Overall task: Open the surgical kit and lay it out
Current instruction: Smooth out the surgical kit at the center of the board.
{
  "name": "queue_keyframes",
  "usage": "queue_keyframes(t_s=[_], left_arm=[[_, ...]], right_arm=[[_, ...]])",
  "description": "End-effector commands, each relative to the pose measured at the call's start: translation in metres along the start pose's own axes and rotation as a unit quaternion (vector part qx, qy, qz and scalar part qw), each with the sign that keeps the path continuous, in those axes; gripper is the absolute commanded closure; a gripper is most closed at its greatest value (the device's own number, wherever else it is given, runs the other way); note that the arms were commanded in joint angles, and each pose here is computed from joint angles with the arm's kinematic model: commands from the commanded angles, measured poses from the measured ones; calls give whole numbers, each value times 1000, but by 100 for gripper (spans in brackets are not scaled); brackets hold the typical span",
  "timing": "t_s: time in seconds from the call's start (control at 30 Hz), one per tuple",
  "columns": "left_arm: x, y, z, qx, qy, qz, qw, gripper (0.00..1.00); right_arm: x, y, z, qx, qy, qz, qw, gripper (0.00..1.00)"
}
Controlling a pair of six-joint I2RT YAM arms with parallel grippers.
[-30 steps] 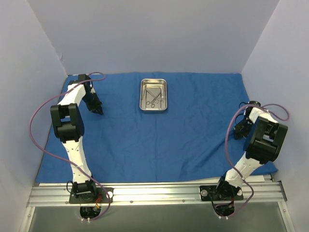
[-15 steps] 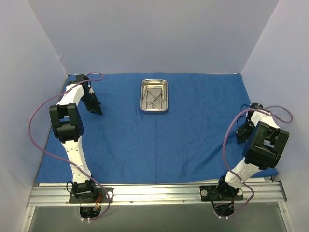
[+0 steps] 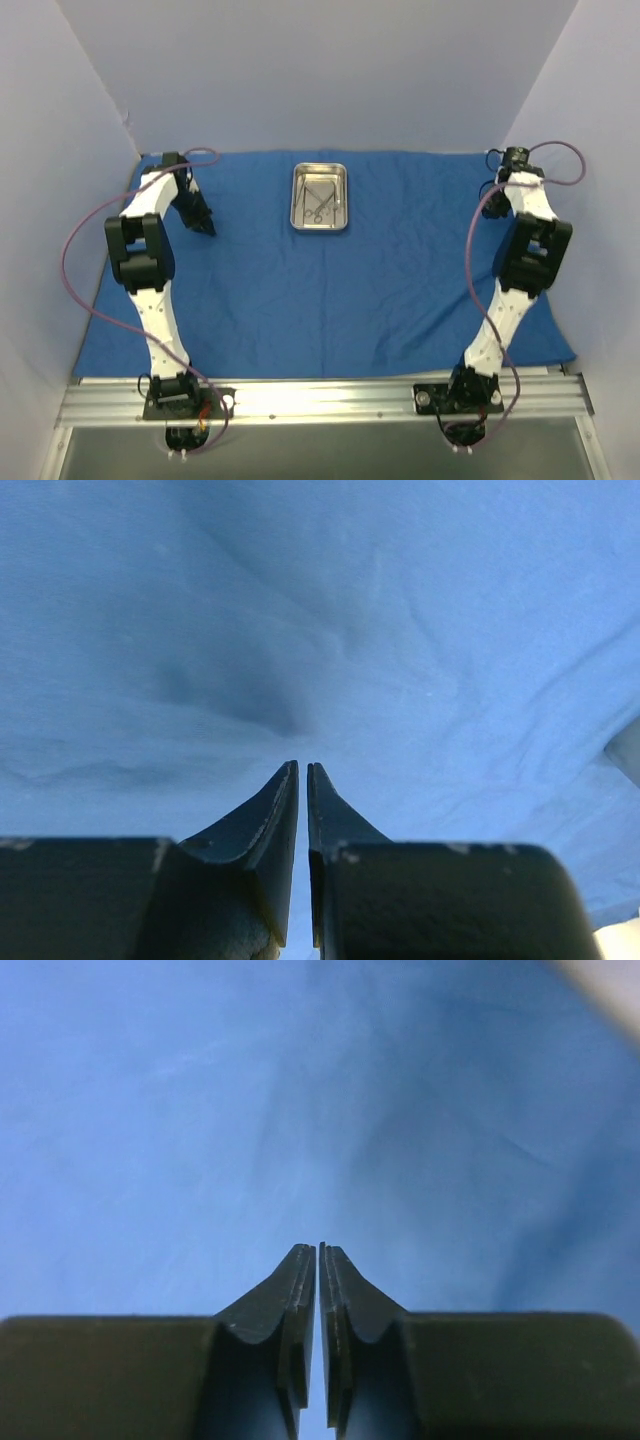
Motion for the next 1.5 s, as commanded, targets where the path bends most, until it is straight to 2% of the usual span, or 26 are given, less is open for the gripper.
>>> queue_keyframes(t_s=[0.0,0.03,0.13,0.2,0.3,0.4,0.53,0.7,0.73,0.77,0.8,0.83,0.87,0.9,0.93,0.97,1.0,1.1,1.23,1.27,1.47], left_arm=[[-6,-2,-4,0,-15,13,1000,83],[-7,-3,-6,1,-15,16,1000,83],[-5,-5,-10,-1,-6,22,1000,83],[-3,-7,-12,1,1,25,1000,83],[-3,-6,-16,-3,8,28,1000,83],[-6,-5,-19,-6,4,29,1000,83],[-8,-2,-14,-3,0,27,1000,83],[-17,4,-11,-14,-17,34,999,83],[-19,7,-10,-16,-21,35,999,83],[-21,9,-10,-19,-26,35,999,83],[-24,10,-9,-19,-35,36,999,82],[-27,9,-9,-17,-45,36,998,80],[-30,9,-7,-21,-53,37,998,78],[-31,8,-6,-20,-61,36,997,78],[-33,7,-5,-18,-68,36,997,77],[-36,3,-2,-10,-74,37,996,77],[-37,2,-1,-8,-77,36,996,77],[-42,-7,5,2,-85,45,995,77],[-43,-10,9,12,-91,51,995,77],[-42,-11,8,19,-85,49,995,77],[-43,-7,12,27,-73,47,996,77]], right_arm=[[10,-25,49,71,-26,-7,997,94],[17,-17,55,61,-20,-8,998,95],[41,-27,92,86,-7,-25,996,100],[60,-17,98,76,1,-31,997,100],[68,-28,132,111,4,-13,994,100],[62,-33,136,129,4,2,992,100],[64,-17,109,86,63,-21,994,97],[58,26,46,28,74,-31,996,76],[54,37,18,9,73,-29,997,73],[44,36,5,15,57,-23,998,67],[37,34,-7,17,48,-20,999,65],[26,38,-39,-2,43,-13,999,63],[6,16,-38,37,17,-5,999,62],[-10,14,-67,23,2,8,1000,63],[-24,1,-74,37,-7,20,999,64],[-52,-34,-68,91,-31,41,995,68],[-67,-43,-92,75,-41,59,995,70],[-109,-101,-109,103,-103,96,985,81],[-126,-154,-107,129,-158,132,970,93],[-128,-162,-103,134,-166,136,967,100],[-131,-217,-72,227,-226,160,934,100]])
Point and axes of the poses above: each gripper's point midway between its finger pads, its own z axis out along the fingers, its own x axis along the line the jaws close on, y = z × x, the point moved 8 cm from there along -z, back along the fingers, and after that the axes turned 14 degrees about -z, right-handed, at the moved point
